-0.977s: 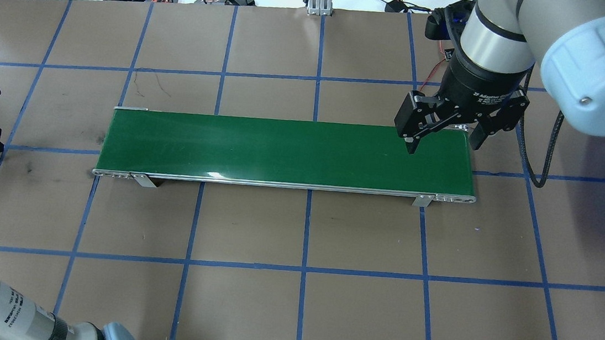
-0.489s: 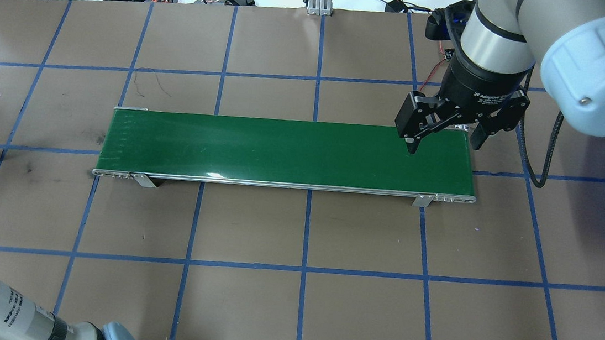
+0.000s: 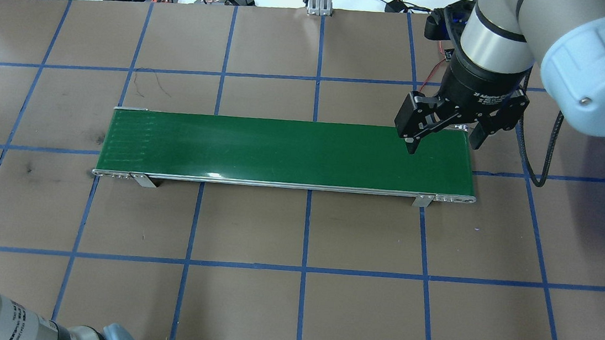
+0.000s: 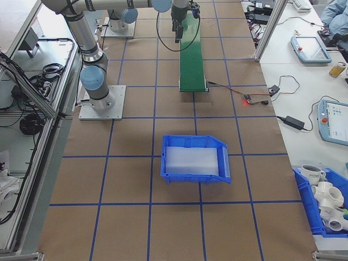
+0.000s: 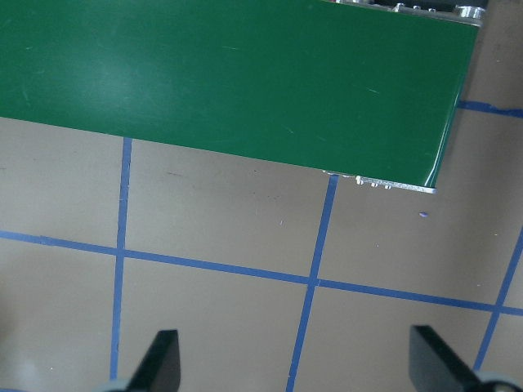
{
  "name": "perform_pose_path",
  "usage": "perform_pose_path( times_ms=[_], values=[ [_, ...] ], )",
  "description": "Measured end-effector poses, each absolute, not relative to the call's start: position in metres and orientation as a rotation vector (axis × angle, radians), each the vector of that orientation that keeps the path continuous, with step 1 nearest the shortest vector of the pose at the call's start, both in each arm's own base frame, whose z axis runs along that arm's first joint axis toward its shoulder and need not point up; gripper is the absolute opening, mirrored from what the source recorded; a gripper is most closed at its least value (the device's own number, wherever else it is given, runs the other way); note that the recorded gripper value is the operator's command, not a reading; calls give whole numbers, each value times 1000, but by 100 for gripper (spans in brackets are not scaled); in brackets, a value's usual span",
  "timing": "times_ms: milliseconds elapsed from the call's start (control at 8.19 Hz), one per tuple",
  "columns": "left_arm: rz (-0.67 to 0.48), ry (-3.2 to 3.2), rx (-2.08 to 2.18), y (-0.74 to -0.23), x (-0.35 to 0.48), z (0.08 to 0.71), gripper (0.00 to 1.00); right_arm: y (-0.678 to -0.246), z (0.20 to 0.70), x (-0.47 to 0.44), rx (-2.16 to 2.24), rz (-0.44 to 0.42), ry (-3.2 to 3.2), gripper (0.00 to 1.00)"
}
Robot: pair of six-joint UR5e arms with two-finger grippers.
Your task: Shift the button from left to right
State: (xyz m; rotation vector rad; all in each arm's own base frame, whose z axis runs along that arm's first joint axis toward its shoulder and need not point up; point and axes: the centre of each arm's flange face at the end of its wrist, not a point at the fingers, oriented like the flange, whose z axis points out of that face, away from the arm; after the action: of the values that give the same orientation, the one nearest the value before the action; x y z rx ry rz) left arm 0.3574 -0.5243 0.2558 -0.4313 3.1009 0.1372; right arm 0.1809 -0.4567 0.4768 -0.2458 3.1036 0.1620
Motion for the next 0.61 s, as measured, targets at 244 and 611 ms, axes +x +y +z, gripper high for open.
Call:
perform_pose_path(
  times_ms=[244, 611],
  values=[
    [79, 3092, -282, -540, 290, 318, 0, -457, 477, 181, -247, 162, 3102, 100],
    [20, 3090, 33, -579, 160, 349, 0, -457, 476, 181, -249, 163, 3103, 100]
  ],
)
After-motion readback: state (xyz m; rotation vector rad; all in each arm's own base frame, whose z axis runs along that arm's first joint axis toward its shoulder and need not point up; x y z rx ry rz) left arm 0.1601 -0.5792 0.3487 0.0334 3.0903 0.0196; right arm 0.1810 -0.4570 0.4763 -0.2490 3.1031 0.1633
